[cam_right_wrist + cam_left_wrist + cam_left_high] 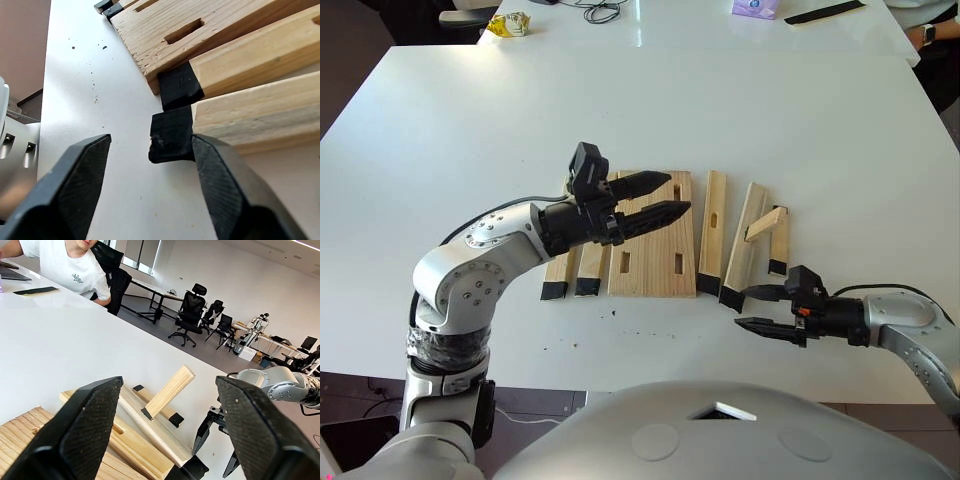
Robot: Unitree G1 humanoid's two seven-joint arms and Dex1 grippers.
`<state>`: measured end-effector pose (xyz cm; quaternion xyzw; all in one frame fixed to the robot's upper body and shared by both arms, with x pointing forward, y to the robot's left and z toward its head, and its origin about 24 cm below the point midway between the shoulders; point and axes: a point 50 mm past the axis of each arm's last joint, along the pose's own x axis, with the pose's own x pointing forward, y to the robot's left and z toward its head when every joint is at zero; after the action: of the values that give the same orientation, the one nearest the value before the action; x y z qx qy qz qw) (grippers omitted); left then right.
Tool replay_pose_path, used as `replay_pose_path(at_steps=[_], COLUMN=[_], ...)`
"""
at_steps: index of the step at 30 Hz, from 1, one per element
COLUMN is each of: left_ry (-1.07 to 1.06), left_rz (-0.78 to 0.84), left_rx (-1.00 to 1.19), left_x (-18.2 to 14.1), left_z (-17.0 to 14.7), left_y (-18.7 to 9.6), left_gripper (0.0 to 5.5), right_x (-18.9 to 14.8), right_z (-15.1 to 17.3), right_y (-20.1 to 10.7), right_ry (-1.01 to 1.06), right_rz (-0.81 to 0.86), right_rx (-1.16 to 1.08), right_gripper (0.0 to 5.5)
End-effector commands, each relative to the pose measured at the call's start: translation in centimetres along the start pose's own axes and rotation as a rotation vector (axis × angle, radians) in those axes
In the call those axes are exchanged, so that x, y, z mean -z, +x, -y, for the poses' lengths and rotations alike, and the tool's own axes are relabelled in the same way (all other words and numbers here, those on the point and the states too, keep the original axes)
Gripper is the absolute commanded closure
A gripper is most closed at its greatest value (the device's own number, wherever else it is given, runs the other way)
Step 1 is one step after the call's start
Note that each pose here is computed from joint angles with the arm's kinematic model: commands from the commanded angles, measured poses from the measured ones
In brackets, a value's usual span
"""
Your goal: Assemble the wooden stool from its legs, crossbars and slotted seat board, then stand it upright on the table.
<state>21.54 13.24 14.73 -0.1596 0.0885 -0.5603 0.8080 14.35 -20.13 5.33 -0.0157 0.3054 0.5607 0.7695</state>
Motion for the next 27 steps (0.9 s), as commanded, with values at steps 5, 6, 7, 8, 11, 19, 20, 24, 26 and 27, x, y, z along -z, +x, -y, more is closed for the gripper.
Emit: replay_pose_path(at_steps=[5,6,7,8,11,19,20,24,26,27], left_ry=[-0.002,-0.002,-0.003,-0.004,-0.008,-0.015,-0.016,-0.014,-0.011,-0.010], left_rz=[0.013,0.016,0.018,0.021,0.028,0.039,0.040,0.040,0.036,0.033], left_rx=[-0.018,-0.023,-0.027,-0.032,-0.043,-0.064,-0.064,-0.051,-0.040,-0.038], left_x=[0.2,0.3,0.3,0.4,0.5,0.7,0.7,0.5,0.4,0.3], left_z=[0.3,0.4,0.4,0.5,0.6,0.7,0.7,0.6,0.5,0.5], left_y=[-0.1,-0.2,-0.2,-0.3,-0.3,-0.5,-0.5,-0.3,-0.1,-0.2], left_gripper=[2.04,2.04,2.04,2.04,2.04,2.04,2.04,2.04,2.04,2.04], right_x=[0.1,0.0,-0.1,-0.3,-0.7,-4.6,-5.0,-5.4,-5.1,-4.9], right_z=[1.7,2.0,2.3,2.5,3.0,0.6,0.0,-0.7,-0.7,-0.6], right_y=[-2.8,-3.1,-3.4,-3.7,-4.3,-2.7,-2.2,-0.3,0.4,0.8], right_ry=[-0.105,-0.114,-0.124,-0.132,-0.161,-0.067,-0.053,-0.021,-0.012,-0.003], right_rz=[-0.148,-0.158,-0.166,-0.171,-0.187,0.054,0.082,0.122,0.124,0.123], right_rx=[0.083,0.089,0.096,0.099,0.113,0.098,0.065,0.024,0.033,0.034], right_gripper=[2.55,2.55,2.55,2.55,2.55,2.55,2.55,2.55,2.55,2.55])
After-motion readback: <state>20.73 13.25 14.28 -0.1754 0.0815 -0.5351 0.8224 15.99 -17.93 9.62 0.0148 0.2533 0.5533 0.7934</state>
